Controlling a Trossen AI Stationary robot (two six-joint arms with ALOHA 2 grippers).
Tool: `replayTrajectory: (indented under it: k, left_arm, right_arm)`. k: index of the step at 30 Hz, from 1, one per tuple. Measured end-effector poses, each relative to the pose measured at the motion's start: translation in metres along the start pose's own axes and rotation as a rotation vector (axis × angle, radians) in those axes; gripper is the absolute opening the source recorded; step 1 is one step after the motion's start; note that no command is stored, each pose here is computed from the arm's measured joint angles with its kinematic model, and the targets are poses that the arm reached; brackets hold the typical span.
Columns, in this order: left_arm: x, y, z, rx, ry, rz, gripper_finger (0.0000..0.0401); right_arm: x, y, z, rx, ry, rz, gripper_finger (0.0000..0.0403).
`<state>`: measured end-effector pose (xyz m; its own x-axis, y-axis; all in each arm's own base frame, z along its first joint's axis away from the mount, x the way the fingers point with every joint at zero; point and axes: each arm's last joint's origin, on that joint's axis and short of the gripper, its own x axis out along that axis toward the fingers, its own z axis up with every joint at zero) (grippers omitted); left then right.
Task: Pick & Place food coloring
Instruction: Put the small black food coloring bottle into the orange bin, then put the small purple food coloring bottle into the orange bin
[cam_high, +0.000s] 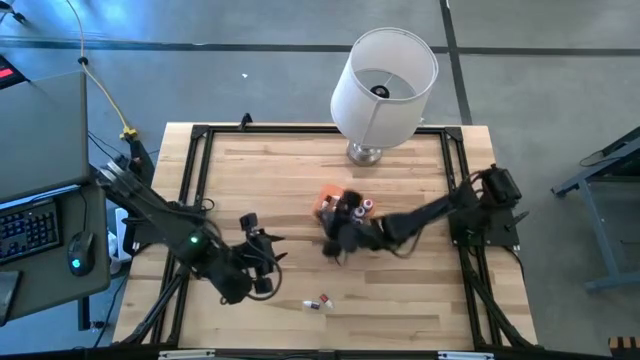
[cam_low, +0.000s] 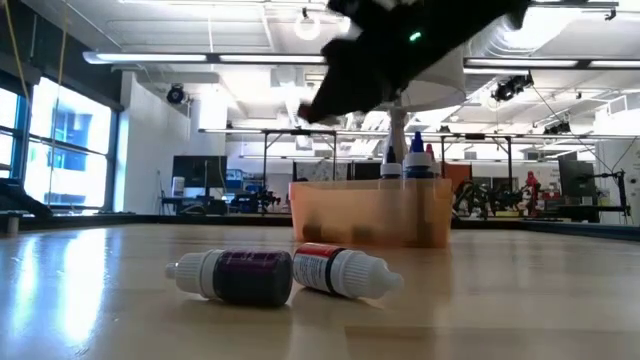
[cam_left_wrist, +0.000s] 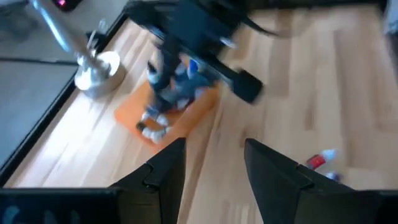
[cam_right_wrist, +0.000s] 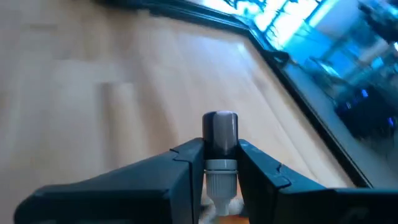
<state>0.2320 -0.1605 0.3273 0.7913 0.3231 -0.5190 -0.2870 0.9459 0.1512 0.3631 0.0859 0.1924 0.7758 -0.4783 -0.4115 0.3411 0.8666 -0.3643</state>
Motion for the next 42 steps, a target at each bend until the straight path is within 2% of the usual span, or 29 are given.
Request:
replayTrajectory:
  k: [2,7,12,20,24,27,32,37,39,42]
  left_arm:
    - [0.012,-0.003,-0.012,0.015,0.024,0.032,0.0159]
    - [0.026,-0.008,-0.035,-0.014,0.052,0.057,0.0159]
    - [0.033,-0.007,-0.049,-0.027,0.066,0.087,0.0159]
    - [0.034,-0.006,-0.051,-0.094,0.061,0.101,0.0159]
    - [0.035,-0.01,-0.054,-0.123,0.143,0.015,0.0159]
    - [0.043,-0.015,-0.057,-0.13,0.179,-0.005,0.0159]
    - [0.051,-0.022,-0.064,-0.103,0.223,-0.008,0.0159]
    - [0.079,-0.027,-0.072,-0.043,0.286,-0.005,0.0159]
    - [0.087,-0.032,-0.072,-0.022,0.325,-0.088,0.0159]
    - [0.105,-0.047,-0.073,0.033,0.357,-0.294,0.0159]
  right_arm:
    - [0.013,-0.016,-0.001,0.047,0.039,-0.017,0.0078]
    - [0.036,-0.044,-0.013,0.145,0.173,0.077,0.0089]
    - [0.044,-0.06,-0.023,0.129,0.258,0.059,0.0099]
    - [0.043,-0.057,-0.017,0.064,0.209,0.069,0.0128]
    - [0.023,-0.049,-0.004,0.024,0.154,0.114,0.0139]
    - [-0.002,-0.043,0.012,0.016,0.085,0.157,0.0139]
    - [-0.053,-0.034,0.037,0.039,-0.046,0.264,0.0135]
    - [-0.092,-0.02,0.045,0.048,-0.116,0.354,0.0134]
    - [-0.102,-0.014,0.045,0.03,-0.122,0.382,0.0133]
    - [-0.11,-0.007,0.042,-0.004,-0.117,0.393,0.0133]
